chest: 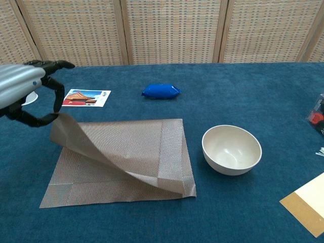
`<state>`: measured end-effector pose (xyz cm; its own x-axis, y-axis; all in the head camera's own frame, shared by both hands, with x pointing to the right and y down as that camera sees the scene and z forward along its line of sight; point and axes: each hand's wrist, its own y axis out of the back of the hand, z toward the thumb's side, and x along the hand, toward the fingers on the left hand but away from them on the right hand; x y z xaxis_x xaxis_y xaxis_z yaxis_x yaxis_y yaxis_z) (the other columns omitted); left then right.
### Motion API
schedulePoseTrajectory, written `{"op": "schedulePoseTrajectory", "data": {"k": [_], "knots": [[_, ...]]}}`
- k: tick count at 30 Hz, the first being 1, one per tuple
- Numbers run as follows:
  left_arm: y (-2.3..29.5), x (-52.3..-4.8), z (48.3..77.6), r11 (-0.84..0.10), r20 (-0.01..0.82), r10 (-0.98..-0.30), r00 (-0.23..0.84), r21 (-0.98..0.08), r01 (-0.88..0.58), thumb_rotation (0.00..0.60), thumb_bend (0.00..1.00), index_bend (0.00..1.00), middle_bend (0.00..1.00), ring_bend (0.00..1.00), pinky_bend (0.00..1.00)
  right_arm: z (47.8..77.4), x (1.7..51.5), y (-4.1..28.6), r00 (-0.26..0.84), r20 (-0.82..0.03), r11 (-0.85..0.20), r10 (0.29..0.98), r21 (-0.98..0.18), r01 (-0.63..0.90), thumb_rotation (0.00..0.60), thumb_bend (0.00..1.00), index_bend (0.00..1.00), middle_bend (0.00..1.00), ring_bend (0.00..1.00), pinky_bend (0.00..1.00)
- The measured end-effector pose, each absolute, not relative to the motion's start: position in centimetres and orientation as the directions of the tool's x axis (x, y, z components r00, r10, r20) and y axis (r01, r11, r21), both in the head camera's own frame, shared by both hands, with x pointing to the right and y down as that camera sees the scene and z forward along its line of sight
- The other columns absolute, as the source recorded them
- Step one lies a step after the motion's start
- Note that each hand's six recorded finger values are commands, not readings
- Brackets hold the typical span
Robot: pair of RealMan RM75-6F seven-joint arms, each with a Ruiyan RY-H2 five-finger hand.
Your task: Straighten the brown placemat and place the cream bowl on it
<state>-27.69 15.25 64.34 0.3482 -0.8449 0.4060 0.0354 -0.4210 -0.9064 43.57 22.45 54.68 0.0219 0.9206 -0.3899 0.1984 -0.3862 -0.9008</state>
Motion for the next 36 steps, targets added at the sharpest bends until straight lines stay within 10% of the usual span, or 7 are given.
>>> {"op": "schedulePoseTrajectory", "data": {"k": [23,30,36], "knots": [[-3.3,-26.3,68.1,-0.399,0.409,-0.907,0.097,-0.911,0.105,0.6,0.72,0.59,0.0,0.0,0.0,55.5,46.0,20.9,-0.081,-0.341,-0.329,0.937,-0.935,0.134,0.6,0.04,0.07,0.0,0.0,0.0],[-5.6,-26.1,69.7,-0.436,0.441,-0.896,0.048,-0.895,0.089,0.6,0.26,0.15,0.0,0.0,0.0,55.7,46.3,20.9,-0.096,-0.339,-0.326,0.936,-0.937,0.127,0.6,0.04,0.07,0.0,0.0,0.0],[-5.3,-26.4,70.4,-0.45,0.455,-0.889,0.045,-0.889,0.084,0.6,0.16,0.0,0.0,0.0,0.0,55.9,46.3,21.0,-0.095,-0.345,-0.333,0.934,-0.935,0.122,0.6,0.04,0.07,0.0,0.0,0.0]]}}
